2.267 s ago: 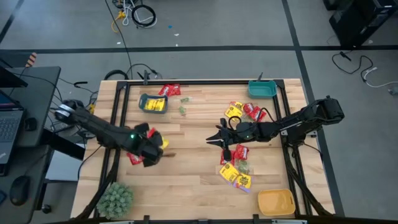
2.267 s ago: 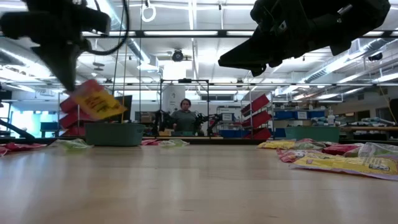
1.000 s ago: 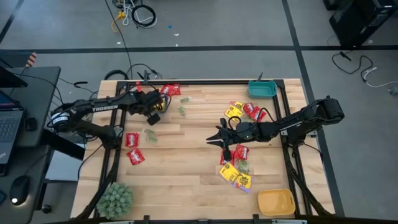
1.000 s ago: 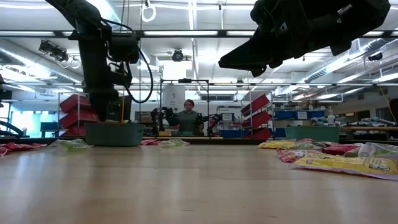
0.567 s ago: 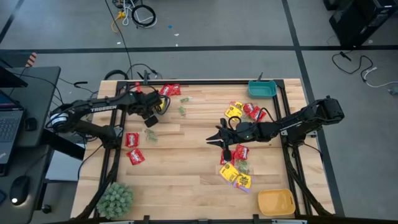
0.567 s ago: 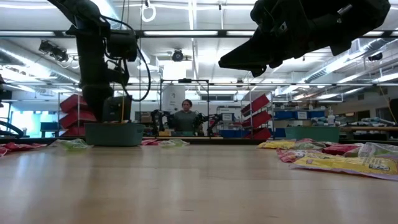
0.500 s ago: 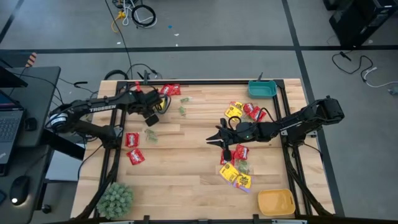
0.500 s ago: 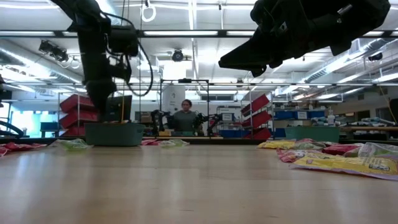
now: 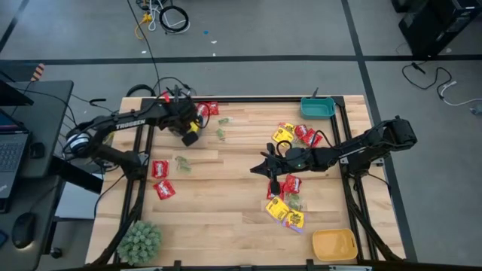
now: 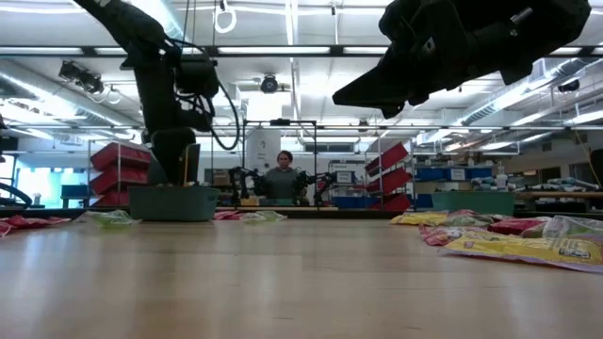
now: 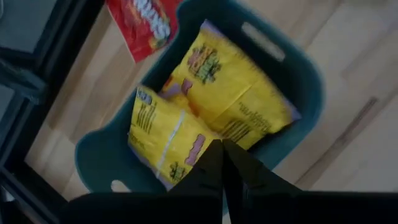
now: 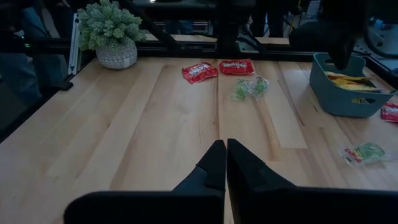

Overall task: Sort candy
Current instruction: Put the yellow candy into the dark blue bin

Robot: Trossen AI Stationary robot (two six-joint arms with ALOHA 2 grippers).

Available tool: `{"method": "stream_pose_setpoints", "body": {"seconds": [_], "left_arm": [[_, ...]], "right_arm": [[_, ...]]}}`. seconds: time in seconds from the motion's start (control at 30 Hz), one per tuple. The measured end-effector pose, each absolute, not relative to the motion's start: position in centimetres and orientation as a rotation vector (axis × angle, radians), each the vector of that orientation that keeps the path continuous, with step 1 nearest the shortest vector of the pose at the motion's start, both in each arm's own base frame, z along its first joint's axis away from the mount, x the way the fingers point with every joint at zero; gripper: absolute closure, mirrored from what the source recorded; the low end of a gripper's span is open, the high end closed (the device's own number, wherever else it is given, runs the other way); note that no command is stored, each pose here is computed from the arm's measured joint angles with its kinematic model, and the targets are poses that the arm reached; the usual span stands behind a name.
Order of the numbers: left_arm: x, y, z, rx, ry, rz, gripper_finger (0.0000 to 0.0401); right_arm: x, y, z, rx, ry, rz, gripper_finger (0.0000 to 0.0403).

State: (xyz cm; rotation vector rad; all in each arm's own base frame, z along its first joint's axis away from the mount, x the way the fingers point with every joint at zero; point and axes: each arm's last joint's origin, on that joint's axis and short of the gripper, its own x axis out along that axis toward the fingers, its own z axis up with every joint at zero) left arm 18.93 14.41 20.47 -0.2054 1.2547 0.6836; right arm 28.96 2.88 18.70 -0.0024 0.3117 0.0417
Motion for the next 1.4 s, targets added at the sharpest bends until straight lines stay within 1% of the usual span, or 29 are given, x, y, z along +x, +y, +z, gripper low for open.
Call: {"method": "stream_pose_setpoints", "body": {"seconds": [0.2,0.7,1.07,1.4], "left_arm": [[18.5,15.3,19.8,-0.223,1.291,0.691,0.04],[18.4,14.7,16.3,-0.266,1.166,0.597,0.0401],[20.0,12.6,16.4,-0.262,1.146,0.51,0.0401],[21.6,12.9,19.0,-0.217,1.094,0.485,0.0401]], "right_arm": [[29.0,2.6,18.6,-0.002,0.323,0.03,0.0402],[28.9,2.4,18.5,0.0,0.338,0.024,0.0402],[28.9,2.4,18.5,0.001,0.338,0.024,0.0402],[29.0,1.8,18.6,0.029,0.33,-0.002,0.0396]]}}
